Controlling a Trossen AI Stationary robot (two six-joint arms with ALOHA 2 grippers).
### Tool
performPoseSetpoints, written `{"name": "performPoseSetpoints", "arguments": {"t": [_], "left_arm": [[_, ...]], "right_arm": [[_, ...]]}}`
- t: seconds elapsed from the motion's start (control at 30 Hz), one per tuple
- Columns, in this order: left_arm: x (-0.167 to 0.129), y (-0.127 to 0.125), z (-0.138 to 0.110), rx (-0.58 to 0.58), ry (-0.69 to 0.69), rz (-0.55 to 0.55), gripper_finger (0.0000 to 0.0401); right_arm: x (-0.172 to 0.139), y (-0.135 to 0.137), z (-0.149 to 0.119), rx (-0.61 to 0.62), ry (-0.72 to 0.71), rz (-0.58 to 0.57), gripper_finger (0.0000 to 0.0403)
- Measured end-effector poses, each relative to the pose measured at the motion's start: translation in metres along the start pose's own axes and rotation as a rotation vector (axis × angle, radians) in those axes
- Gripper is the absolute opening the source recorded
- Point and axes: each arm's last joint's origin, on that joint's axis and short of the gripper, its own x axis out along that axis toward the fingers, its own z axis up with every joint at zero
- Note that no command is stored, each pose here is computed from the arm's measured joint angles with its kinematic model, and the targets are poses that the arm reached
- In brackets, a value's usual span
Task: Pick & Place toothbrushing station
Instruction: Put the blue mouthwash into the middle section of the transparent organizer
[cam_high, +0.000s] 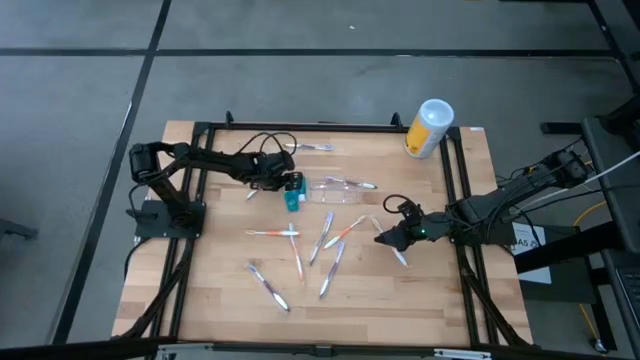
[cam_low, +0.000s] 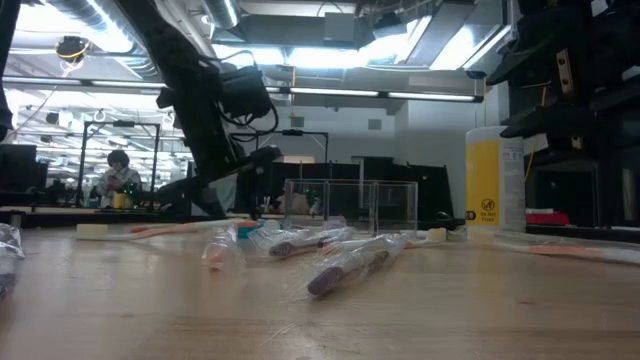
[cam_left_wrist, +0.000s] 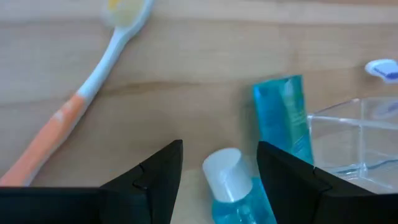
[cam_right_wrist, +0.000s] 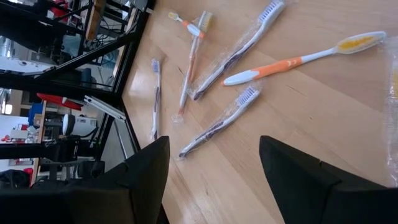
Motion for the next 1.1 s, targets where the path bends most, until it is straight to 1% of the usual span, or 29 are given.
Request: {"name": "performPoseSetpoints", "arguments": {"t": [0.17, 0.4, 0.53, 0.8, 0.93, 1.1], "left_arm": [[-0.001, -0.002, -0.01, -0.02, 0.014, 0.014, 0.0203], [-0.002, -0.005, -0.019, -0.145, -0.036, 0.031, 0.0202], [-0.002, -0.005, -0.02, -0.197, -0.064, 0.041, 0.019], [-0.003, -0.006, -0.021, -0.224, -0.078, 0.042, 0.0165], [-0.003, -0.007, -0.02, -0.25, -0.095, 0.026, 0.0163], [-0.002, -0.007, -0.02, -0.252, -0.102, 0.026, 0.0165]], "right_arm": [[0.0, 0.0, 0.0, 0.001, 0.0, 0.0, 0.0252], [0.0, 0.0, 0.0, -0.002, 0.0, 0.0, 0.0252], [0.0, 0.0, 0.0, -0.004, 0.0, 0.0, 0.0252], [0.0, 0.0, 0.0, -0.006, -0.013, -0.003, 0.0252], [0.0, 0.0, 0.0, -0.009, -0.016, -0.004, 0.0252], [0.0, 0.0, 0.001, -0.009, -0.026, -0.007, 0.0252]]}}
